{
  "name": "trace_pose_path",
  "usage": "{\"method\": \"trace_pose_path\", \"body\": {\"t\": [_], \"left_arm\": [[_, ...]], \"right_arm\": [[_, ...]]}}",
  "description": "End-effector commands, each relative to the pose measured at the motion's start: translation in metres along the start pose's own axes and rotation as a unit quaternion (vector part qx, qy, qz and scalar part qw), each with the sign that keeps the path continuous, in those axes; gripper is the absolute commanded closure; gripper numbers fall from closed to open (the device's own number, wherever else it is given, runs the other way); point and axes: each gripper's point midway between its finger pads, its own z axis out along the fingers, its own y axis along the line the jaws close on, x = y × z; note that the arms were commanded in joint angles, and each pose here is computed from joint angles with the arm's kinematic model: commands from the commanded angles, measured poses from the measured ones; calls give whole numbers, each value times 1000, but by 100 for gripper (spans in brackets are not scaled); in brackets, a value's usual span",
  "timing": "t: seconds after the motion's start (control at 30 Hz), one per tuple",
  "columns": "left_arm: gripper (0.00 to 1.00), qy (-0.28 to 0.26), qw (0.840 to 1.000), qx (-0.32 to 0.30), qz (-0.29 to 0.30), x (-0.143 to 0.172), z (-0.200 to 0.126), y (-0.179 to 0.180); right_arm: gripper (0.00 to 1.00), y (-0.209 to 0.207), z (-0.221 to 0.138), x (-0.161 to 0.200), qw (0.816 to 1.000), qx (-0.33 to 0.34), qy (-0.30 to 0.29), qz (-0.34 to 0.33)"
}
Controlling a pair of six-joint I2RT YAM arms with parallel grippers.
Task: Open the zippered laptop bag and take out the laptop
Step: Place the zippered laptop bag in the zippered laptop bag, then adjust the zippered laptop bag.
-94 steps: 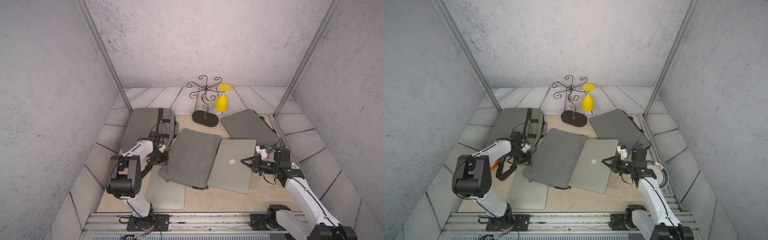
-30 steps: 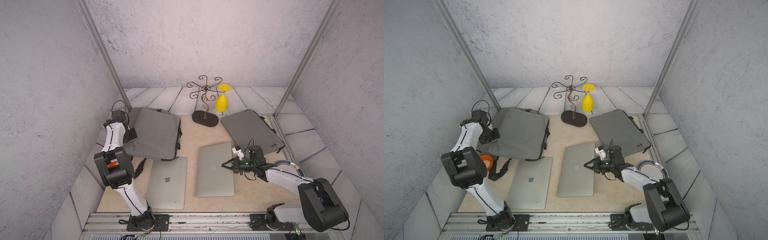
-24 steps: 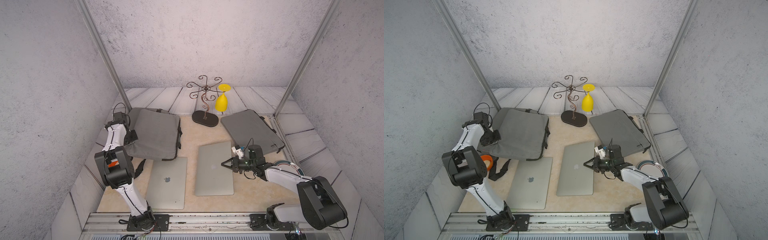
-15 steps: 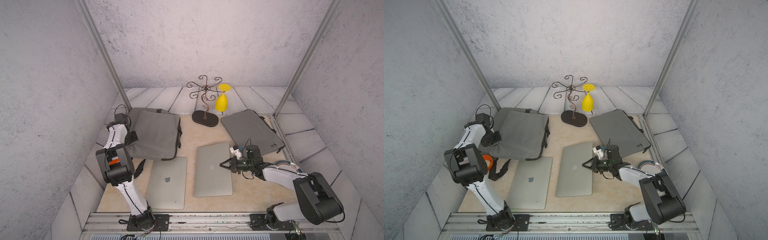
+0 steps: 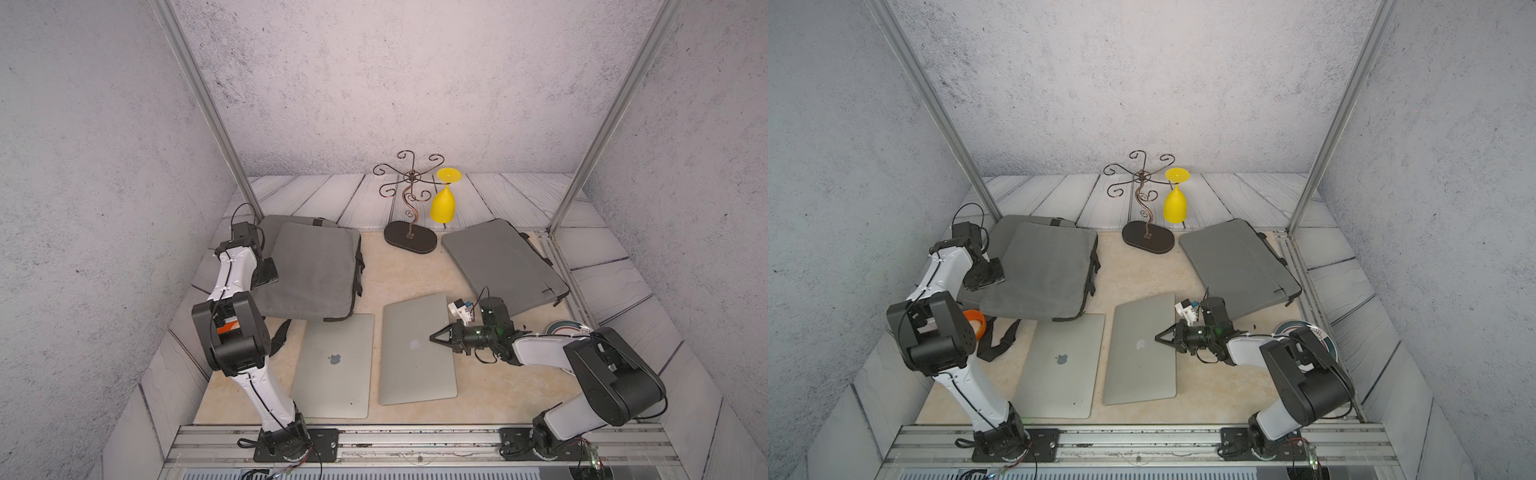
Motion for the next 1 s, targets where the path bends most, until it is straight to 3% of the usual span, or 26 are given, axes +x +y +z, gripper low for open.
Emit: {"method": "trace_pose_path", "body": {"t": [0.0, 0.27, 0.5, 0.63, 0.97], "left_arm": [[48, -10, 999, 35, 30, 6, -31, -24], [46, 6, 988, 122, 94, 41, -55, -105], [45, 17, 973, 164, 159, 71, -61, -177], [45, 26, 967, 160, 197, 89, -53, -206], [44, 27, 956, 103, 274, 108, -19, -240]], "right_arm": [[96, 32, 4, -3, 997, -66, 6, -48], [91, 18, 16, 3, 997, -72, 15, -31], [78, 6, 17, 11, 998, -49, 31, -29], [71, -5, 17, 20, 998, -24, 50, -35], [66, -21, 12, 34, 996, 12, 72, -45]]}}
